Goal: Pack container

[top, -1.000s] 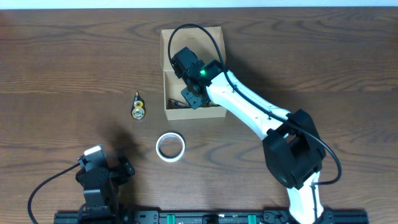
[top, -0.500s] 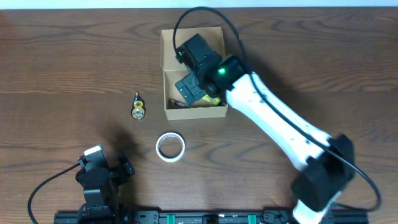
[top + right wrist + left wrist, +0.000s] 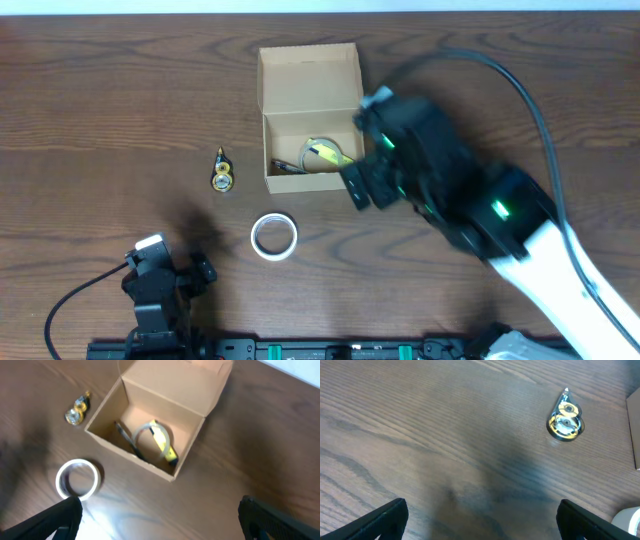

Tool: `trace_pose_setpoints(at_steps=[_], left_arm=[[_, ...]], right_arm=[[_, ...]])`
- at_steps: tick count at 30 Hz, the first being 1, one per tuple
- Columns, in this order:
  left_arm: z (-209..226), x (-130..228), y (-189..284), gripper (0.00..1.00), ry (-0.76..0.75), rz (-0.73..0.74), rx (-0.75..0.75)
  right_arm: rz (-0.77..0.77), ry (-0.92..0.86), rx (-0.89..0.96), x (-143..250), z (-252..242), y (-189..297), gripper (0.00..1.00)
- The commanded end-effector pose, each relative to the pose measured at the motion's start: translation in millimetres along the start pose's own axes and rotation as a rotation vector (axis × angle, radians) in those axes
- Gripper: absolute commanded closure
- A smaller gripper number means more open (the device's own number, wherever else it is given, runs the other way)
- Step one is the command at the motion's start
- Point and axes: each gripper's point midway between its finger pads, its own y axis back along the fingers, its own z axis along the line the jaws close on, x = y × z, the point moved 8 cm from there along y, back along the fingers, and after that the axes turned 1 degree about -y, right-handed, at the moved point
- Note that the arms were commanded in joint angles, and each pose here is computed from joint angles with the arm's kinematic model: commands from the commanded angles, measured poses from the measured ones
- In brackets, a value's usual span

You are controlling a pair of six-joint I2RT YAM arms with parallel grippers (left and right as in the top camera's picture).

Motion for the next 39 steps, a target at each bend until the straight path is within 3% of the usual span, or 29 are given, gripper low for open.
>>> trace_pose_setpoints(at_steps=[1, 5, 9, 14, 22, 30, 39], left_arm=[[1.6, 4.4, -2.5, 0.05, -0.017, 0.014, -0.015], [1.6, 4.4, -2.5, 0.05, -0.017, 0.014, -0.015], [1.6, 4.4, -2.5, 0.05, -0.017, 0.014, -0.015], [1.6, 4.4, -2.5, 0.05, -0.017, 0.014, -0.015], [1.6, 4.4, -2.5, 0.05, -0.017, 0.014, -0.015], [1.6, 4.4, -2.5, 0.05, -0.017, 0.014, -0.015], [1.6, 4.4, -2.5, 0.05, -0.017, 0.014, -0.015]], right_arm=[[-0.043, -0.073, -0.004, 35.3, -10.3, 22.5, 0.01], [-0.124, -0.101, -0.021, 85.6, -23.7, 68.3, 0.01], [-0.22, -0.125, -0.049, 98.5, -28.6, 97.9, 0.01], [-0.156, -0.12, -0.023, 118.9, -33.7, 103.4, 0.01], [-0.245, -0.01, 0.02, 143.2, -39.9, 69.5, 0.01], [-0.26, -0.041, 0.093, 192.4, -63.7, 14.3, 0.01], [-0.277, -0.123, 0.244, 230.5, -87.2, -12.9, 0.01]])
